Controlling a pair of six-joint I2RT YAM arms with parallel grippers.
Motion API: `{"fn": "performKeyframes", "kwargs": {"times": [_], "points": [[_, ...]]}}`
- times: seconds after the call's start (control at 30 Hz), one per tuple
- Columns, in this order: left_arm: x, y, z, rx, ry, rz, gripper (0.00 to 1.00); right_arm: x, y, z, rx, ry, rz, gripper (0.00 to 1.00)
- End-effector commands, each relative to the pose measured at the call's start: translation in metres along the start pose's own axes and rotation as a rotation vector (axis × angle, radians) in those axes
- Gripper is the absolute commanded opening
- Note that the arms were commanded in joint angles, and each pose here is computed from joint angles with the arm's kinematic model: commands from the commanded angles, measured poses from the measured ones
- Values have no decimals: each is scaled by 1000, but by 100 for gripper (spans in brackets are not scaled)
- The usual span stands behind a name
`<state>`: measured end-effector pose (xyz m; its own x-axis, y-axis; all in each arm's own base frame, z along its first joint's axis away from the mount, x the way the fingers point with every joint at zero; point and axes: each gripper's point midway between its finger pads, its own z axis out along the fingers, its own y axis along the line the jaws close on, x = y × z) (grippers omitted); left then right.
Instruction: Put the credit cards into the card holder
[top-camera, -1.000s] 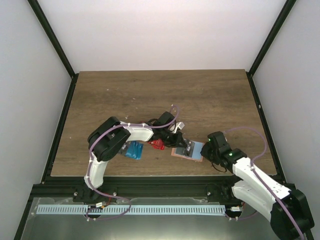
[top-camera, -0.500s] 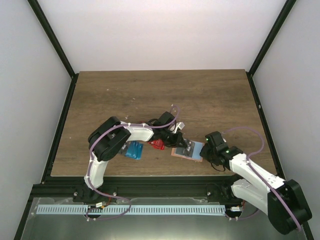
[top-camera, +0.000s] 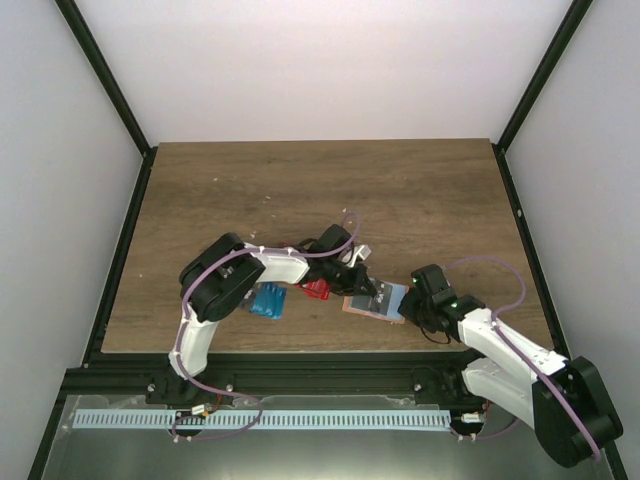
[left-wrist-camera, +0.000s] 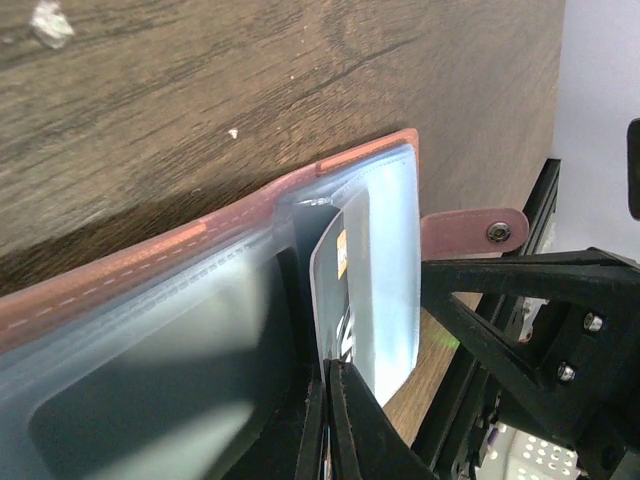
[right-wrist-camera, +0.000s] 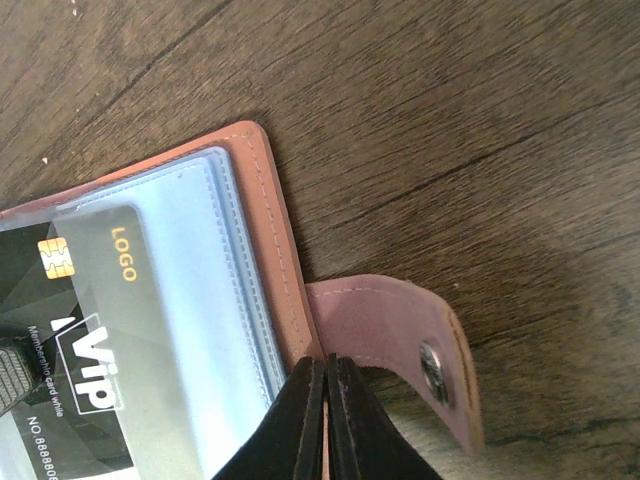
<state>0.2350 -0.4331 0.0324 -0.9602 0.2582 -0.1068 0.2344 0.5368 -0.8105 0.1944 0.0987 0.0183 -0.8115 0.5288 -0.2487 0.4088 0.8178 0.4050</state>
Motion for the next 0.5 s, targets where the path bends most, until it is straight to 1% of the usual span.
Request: {"fn": "performKeyframes", "kwargs": {"times": [0.0,0.47], "points": [[7,12,14,-30,18,-30,4,1,8,0,-44,8,-3,5],[8,8,26,-21,22,-37,4,0,7,-2,-50,-2,-2,5]]}}
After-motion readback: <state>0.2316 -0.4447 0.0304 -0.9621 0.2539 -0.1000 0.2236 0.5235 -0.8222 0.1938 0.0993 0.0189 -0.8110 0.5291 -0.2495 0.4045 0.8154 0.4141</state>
